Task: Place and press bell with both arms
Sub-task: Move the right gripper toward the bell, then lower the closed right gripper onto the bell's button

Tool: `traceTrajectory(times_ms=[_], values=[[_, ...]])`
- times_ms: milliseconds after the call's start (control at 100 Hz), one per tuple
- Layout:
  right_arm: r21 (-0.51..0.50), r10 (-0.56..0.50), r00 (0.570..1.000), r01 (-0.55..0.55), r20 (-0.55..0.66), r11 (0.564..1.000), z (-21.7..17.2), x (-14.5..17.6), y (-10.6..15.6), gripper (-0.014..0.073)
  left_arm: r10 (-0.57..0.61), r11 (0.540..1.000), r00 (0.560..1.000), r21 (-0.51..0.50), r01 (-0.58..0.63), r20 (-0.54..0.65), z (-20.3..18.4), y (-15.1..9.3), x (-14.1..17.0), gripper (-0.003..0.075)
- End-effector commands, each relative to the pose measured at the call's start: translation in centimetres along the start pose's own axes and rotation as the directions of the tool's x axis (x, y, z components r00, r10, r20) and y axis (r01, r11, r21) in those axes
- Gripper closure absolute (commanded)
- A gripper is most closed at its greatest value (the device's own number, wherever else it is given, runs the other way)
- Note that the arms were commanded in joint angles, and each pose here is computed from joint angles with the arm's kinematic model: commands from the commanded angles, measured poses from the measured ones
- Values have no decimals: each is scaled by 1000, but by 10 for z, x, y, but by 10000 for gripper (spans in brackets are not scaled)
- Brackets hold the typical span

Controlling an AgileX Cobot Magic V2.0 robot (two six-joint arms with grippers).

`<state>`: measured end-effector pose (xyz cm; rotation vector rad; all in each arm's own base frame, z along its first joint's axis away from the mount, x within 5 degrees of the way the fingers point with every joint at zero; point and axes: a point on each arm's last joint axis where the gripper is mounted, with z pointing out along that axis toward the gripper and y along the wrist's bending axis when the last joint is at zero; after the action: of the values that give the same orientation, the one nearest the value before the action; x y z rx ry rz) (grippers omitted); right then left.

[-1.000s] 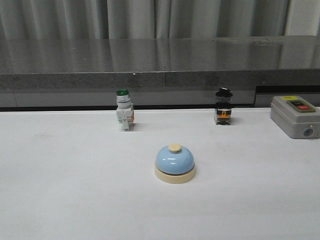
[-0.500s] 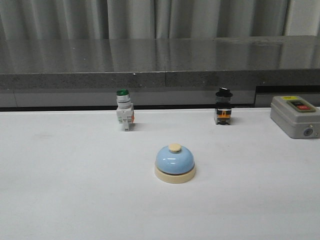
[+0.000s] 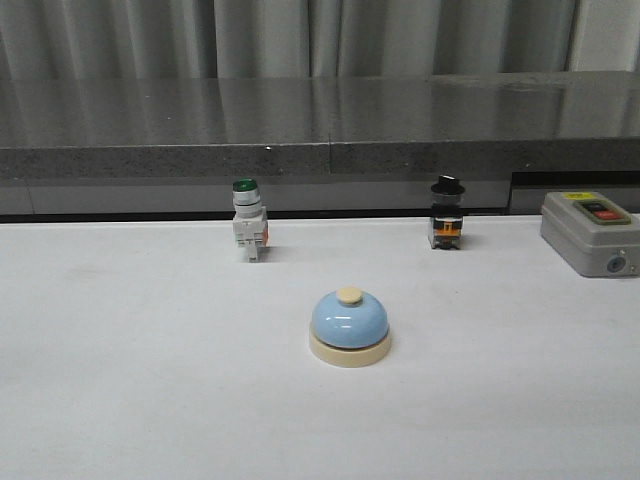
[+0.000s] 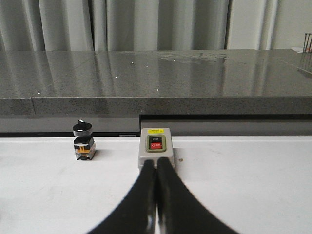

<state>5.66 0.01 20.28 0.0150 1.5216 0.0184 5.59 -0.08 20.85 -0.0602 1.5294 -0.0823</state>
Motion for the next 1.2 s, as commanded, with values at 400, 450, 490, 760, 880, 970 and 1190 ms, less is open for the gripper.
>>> traceTrajectory(times_ms=[400,450,490,760,880,970,1190], values=[[19,-40,997,41,-61,999,1,-52,0,655,-12,1000,998,0,12,61,-1,1,6,741],[21,-39,992,42,-120,999,5,-61,-1,655,-12,1000,998,0,12,61,-1,1,6,741],[22,-38,986,42,-162,999,11,-69,-1,655,-12,1000,998,0,12,61,-1,1,6,741],[19,-24,920,34,-390,999,76,-95,0,655,-12,1000,998,0,12,61,-1,1,6,741],[2,-10,880,12,-475,1000,111,-103,4,655,-12,1000,998,0,12,61,-1,1,6,741],[-47,-32,859,9,-511,999,137,-110,14,655,-12,1000,998,0,12,61,-1,1,6,741],[-200,-115,806,-4,-580,980,186,-114,56,655,-12,1000,998,0,12,61,-1,1,6,741]])
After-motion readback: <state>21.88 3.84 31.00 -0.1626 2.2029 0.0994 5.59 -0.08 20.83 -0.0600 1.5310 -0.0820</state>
